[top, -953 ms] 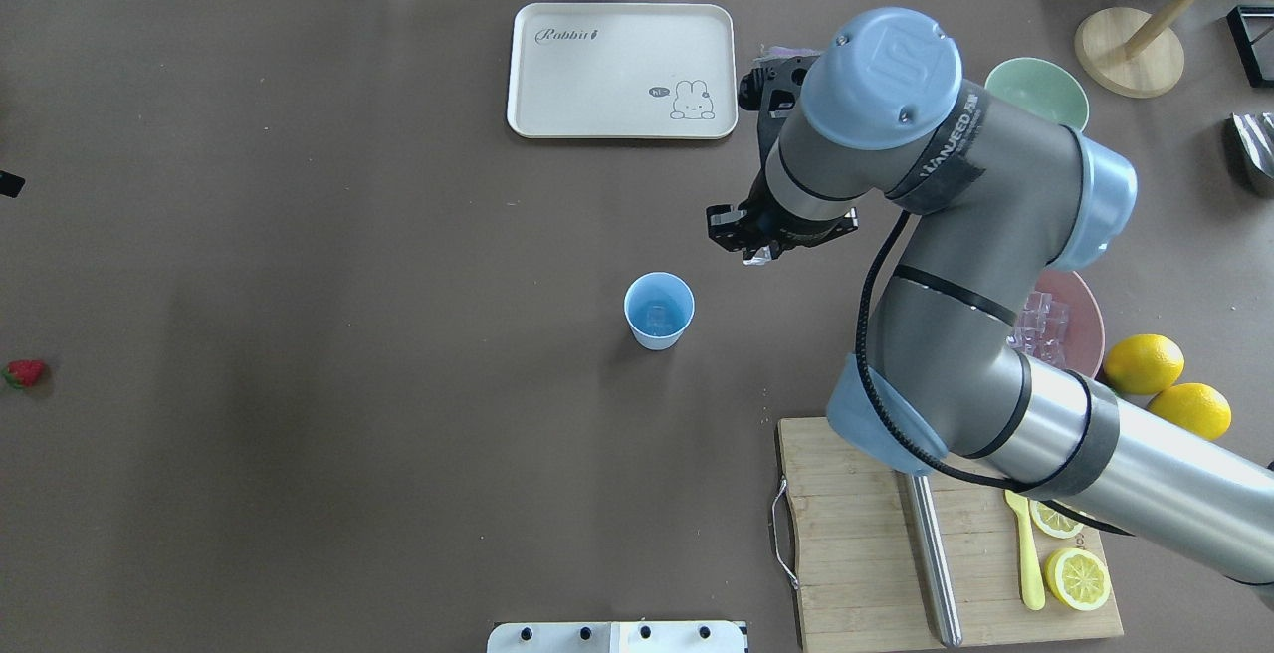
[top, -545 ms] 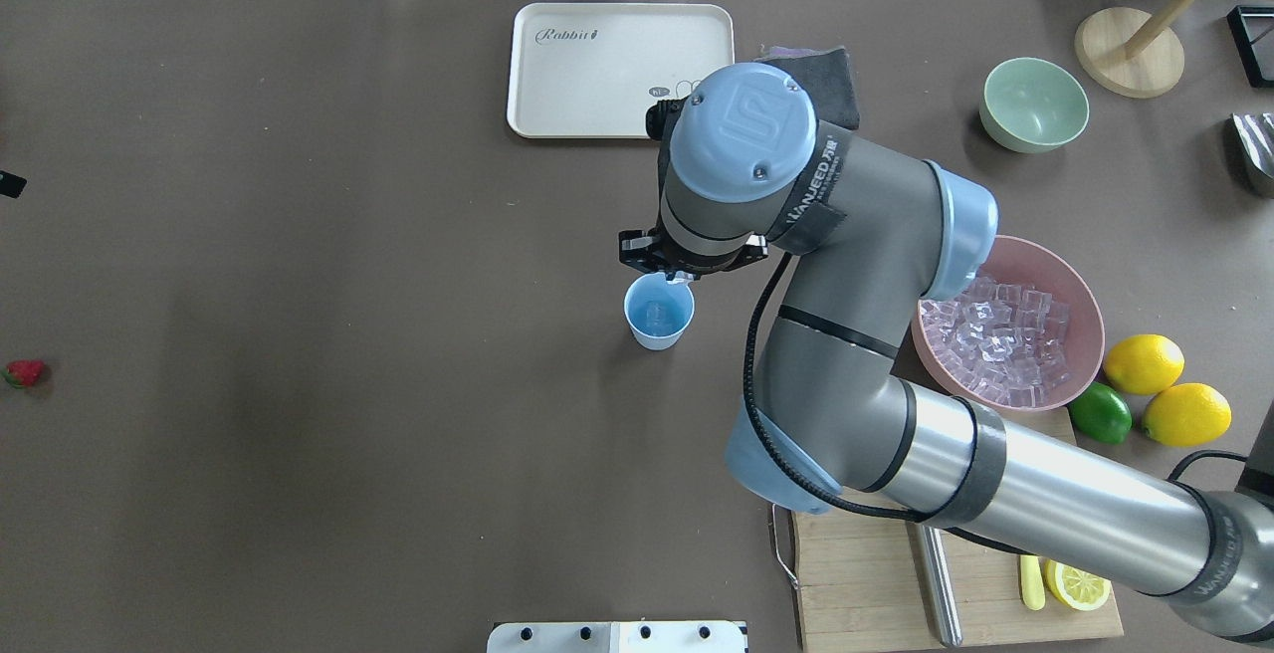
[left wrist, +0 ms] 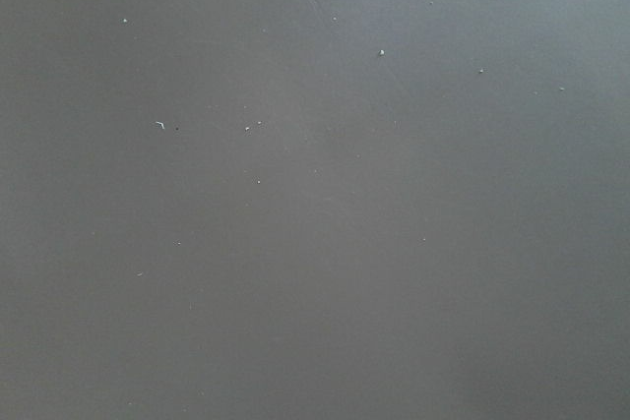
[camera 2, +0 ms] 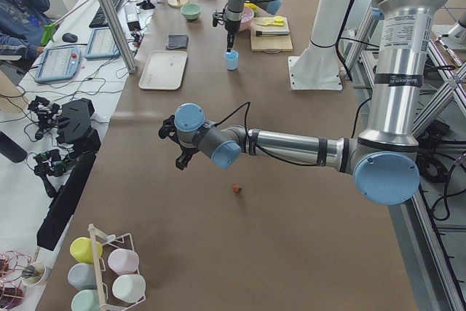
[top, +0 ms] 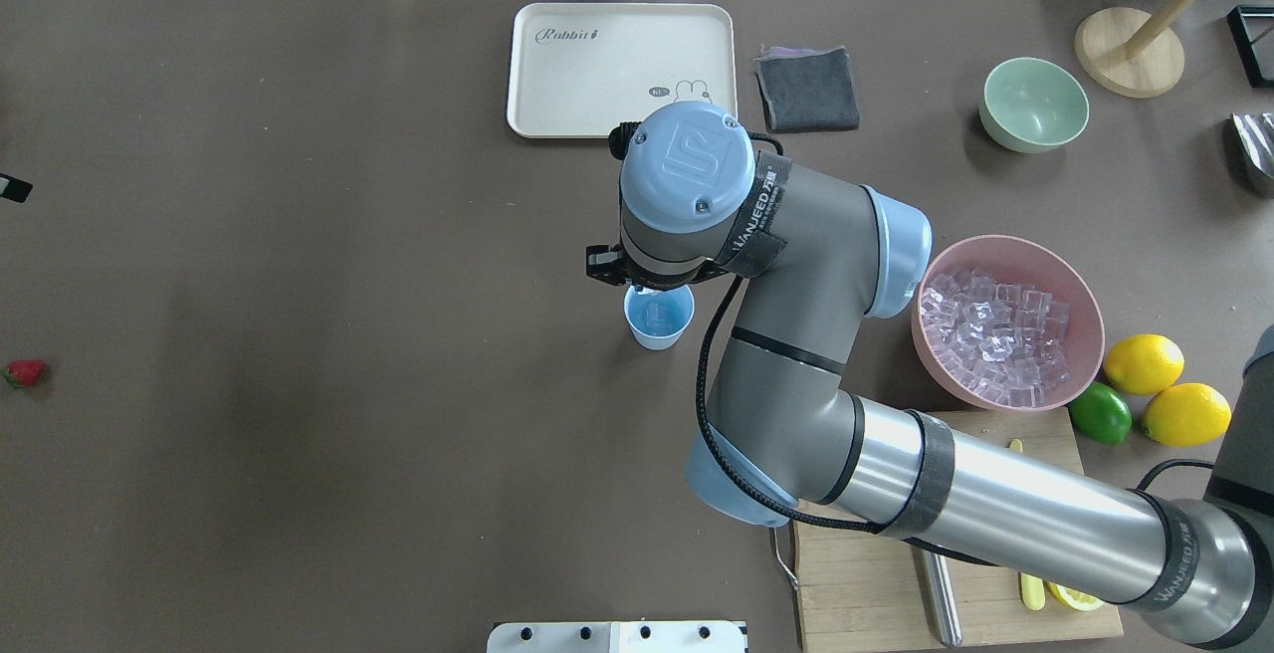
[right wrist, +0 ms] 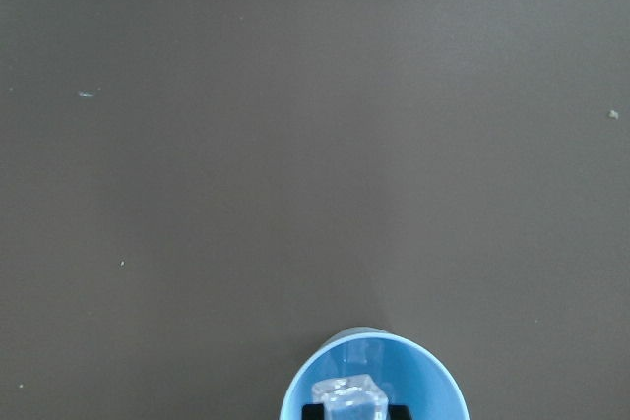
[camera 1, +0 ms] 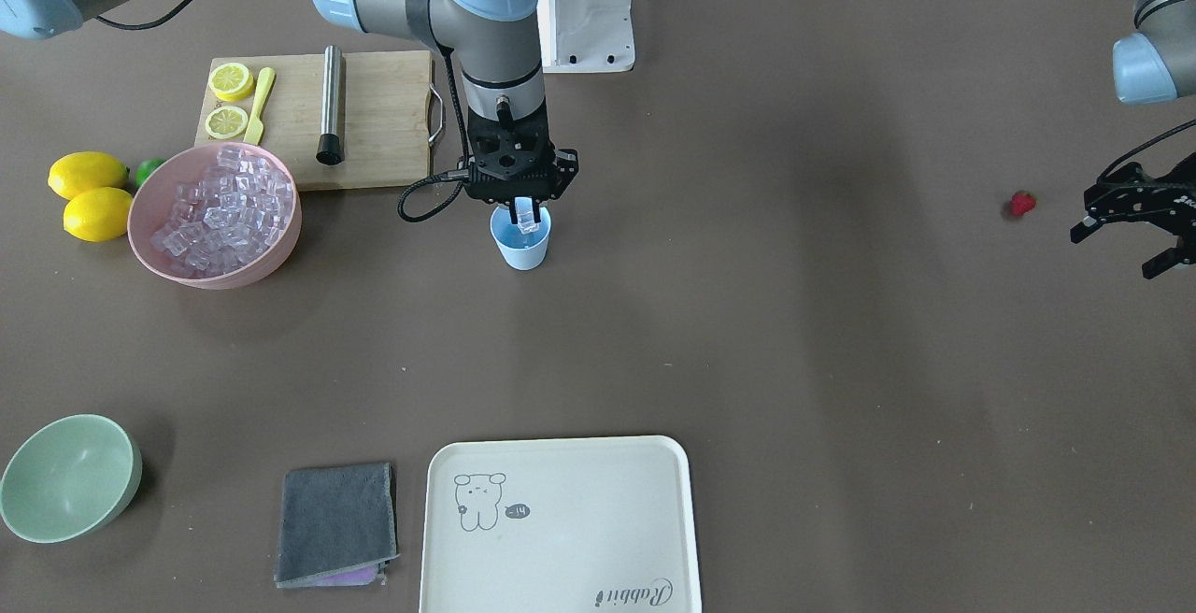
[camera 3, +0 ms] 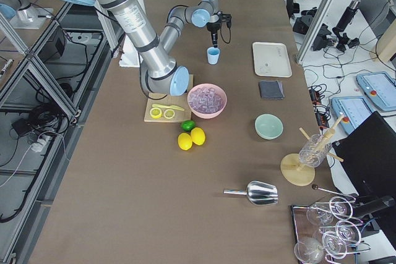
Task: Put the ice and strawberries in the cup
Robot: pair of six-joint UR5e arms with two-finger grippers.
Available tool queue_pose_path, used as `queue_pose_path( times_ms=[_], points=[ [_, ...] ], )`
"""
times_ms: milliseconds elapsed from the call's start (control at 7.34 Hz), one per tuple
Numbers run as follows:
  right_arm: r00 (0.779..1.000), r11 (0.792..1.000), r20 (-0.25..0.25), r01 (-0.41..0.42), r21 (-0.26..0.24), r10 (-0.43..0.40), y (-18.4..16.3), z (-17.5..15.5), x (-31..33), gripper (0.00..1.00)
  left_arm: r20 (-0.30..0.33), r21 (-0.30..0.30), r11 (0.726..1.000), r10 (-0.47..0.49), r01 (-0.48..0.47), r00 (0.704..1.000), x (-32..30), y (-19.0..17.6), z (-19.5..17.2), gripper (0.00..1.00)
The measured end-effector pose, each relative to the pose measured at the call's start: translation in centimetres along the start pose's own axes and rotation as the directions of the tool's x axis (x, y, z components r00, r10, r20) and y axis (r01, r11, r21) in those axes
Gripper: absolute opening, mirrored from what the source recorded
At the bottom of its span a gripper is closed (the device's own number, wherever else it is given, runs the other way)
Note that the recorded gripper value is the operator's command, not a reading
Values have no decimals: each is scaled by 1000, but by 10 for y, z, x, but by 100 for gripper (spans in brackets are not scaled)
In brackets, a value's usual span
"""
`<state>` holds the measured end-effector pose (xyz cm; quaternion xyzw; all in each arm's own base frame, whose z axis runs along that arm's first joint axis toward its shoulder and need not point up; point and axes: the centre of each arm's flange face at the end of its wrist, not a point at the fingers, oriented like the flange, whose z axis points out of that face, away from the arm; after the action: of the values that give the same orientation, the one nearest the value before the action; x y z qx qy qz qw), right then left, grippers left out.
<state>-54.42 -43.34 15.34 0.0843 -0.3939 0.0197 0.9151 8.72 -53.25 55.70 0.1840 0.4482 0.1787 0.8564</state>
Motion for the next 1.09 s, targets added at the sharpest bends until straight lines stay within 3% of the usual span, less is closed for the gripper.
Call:
queue_pose_path(
  times_ms=[136, 545, 681, 817, 1089],
  points=[
    [1000, 1000, 8, -6, 5, 6, 0, 1, 1, 100, 0, -1, 1000, 0, 0, 1000, 0, 0, 0, 98],
    [998, 998, 20, -62, 16, 62, 5, -5, 21, 100, -2, -1, 1000, 3, -3, 1000, 2, 0, 1, 98],
    [997, 997, -7, -75, 16, 76, 3, -11, 39, 100, -2, 0, 1000, 4, -4, 1000, 2, -1, 1, 98],
    [996, 998, -68, -65, 9, 65, -4, -19, 63, 100, -1, 0, 1000, 4, -4, 1000, 2, -1, 0, 98],
    [984, 997, -165, 69, -23, -72, -33, -38, 148, 100, 5, -7, 1000, -6, 6, 1000, -2, 4, 3, 98]
  ],
)
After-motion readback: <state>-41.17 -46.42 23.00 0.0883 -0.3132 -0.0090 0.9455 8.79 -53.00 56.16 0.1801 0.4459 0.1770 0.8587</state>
